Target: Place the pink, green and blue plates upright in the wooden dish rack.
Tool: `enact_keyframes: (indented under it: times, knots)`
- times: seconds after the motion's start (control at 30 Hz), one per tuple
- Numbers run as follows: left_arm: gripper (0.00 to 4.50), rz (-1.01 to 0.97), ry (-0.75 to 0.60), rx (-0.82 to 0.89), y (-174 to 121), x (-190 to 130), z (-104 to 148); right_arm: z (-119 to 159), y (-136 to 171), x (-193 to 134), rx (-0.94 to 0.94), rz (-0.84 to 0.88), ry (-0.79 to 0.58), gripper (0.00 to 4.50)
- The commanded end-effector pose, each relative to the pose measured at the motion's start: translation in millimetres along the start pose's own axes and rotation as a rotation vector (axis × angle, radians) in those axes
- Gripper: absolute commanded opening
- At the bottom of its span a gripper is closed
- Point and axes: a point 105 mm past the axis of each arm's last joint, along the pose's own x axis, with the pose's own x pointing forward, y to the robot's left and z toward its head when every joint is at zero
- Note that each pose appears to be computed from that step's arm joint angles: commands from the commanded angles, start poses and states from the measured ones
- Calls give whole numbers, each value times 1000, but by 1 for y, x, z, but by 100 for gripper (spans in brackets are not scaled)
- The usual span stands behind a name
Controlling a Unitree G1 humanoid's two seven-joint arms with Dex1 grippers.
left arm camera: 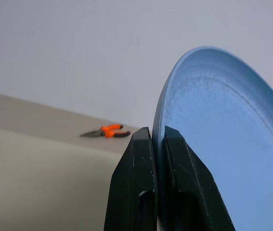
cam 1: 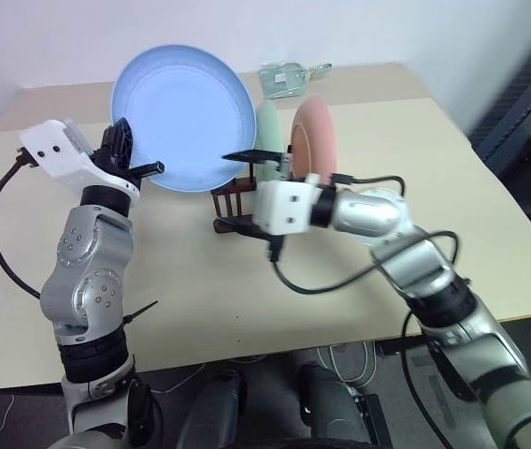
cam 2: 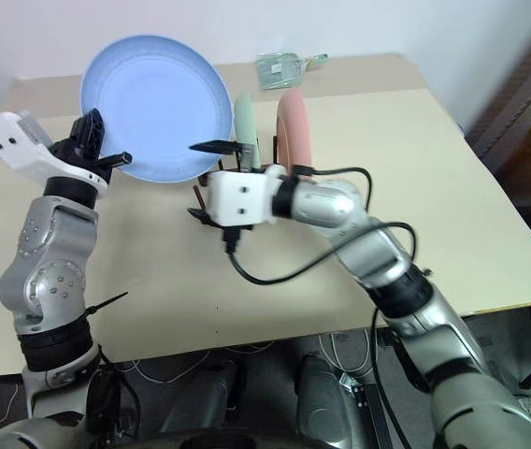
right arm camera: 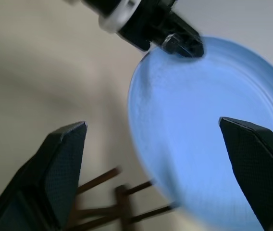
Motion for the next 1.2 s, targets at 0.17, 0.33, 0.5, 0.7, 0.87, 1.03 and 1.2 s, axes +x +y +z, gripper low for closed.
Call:
enact_keyframes:
  times: [0.17, 0.33, 0.5, 0.7, 0.87, 1.03, 1.2]
  knots:
    - [0, -57, -94, 23, -13, -9, 23, 4, 1, 34, -139, -41, 1, 267]
    - [0, -56, -102, 13, -9, -12, 25, 3, 0, 36, -170, -51, 10, 14]
    - [104, -89, -109, -29, -11, -15, 27, 3, -2, 37, -208, -60, 11, 0]
    - [349, 88, -269, -108, 30, -14, 64, 5, -6, 36, -244, -83, -5, 0]
    - [349, 360, -317, 217, 103, -29, 90, 20, -27, 26, -120, -182, -135, 0]
    - [349, 269, -16, 497, 117, -49, 19, 55, -67, -9, 409, -319, -492, 0]
    - [349, 172, 124, 489, 96, -73, -42, 77, -67, -31, 1021, -221, -755, 0]
